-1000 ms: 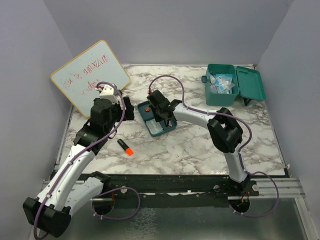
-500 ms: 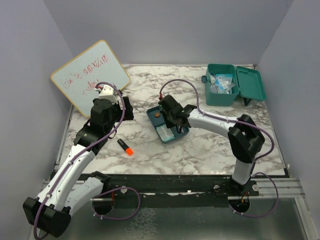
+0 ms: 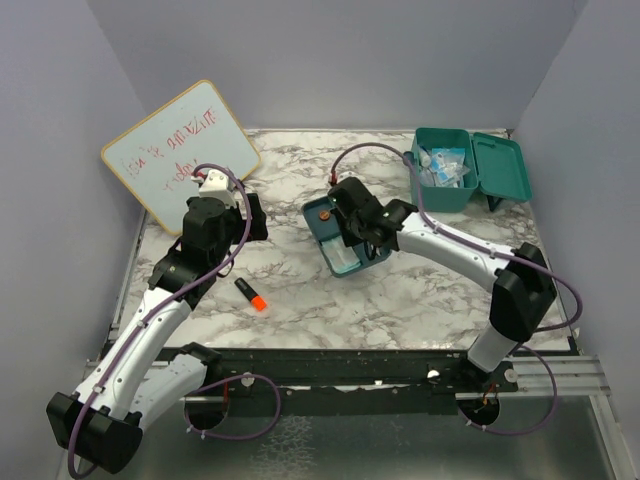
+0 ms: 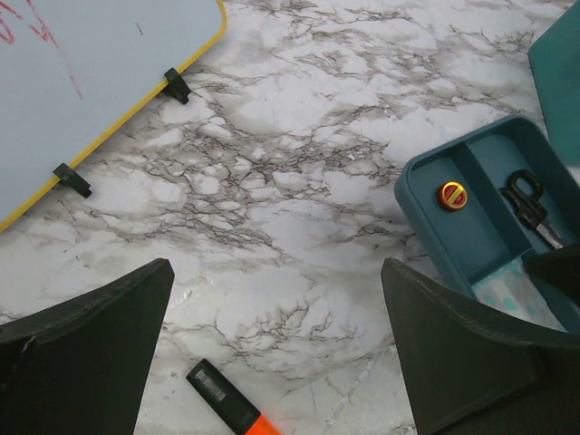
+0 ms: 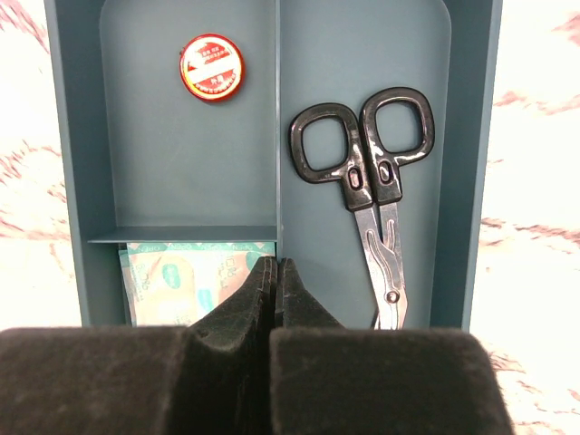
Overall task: Organize the medicine kit
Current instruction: Pick up the medicine box compartment at the center of the board, then place the medicine box compartment inside the medicine box.
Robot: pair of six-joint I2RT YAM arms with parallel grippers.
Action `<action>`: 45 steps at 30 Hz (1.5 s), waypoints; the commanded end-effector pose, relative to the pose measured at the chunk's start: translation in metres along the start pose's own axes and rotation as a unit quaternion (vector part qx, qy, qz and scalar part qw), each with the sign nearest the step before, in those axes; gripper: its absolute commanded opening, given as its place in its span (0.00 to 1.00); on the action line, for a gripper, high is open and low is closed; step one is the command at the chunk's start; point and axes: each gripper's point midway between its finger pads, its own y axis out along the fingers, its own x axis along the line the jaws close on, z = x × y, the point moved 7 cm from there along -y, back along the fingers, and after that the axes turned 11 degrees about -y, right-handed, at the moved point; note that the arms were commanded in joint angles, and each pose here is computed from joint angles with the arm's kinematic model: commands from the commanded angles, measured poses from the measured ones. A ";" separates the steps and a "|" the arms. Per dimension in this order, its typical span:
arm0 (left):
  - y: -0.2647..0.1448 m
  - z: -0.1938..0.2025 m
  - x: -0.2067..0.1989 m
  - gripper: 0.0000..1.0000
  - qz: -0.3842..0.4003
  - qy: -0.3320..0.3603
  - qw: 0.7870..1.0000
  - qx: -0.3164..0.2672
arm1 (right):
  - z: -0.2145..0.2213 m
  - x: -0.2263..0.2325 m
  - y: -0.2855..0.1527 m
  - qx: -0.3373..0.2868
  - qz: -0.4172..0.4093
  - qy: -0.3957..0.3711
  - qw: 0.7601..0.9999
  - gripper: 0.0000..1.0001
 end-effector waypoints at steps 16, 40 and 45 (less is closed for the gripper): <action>0.000 0.007 -0.002 0.99 0.013 0.002 1.000 0.012 | -0.060 -0.184 -0.048 -0.071 0.140 0.086 0.984 0.01; 0.000 0.008 -0.004 0.99 0.022 0.000 1.000 0.014 | -0.034 -0.337 0.037 0.001 0.172 0.150 0.974 0.00; 0.001 0.007 -0.004 0.99 0.021 0.001 1.000 0.015 | -0.022 -0.343 0.049 0.017 0.170 0.149 0.974 0.01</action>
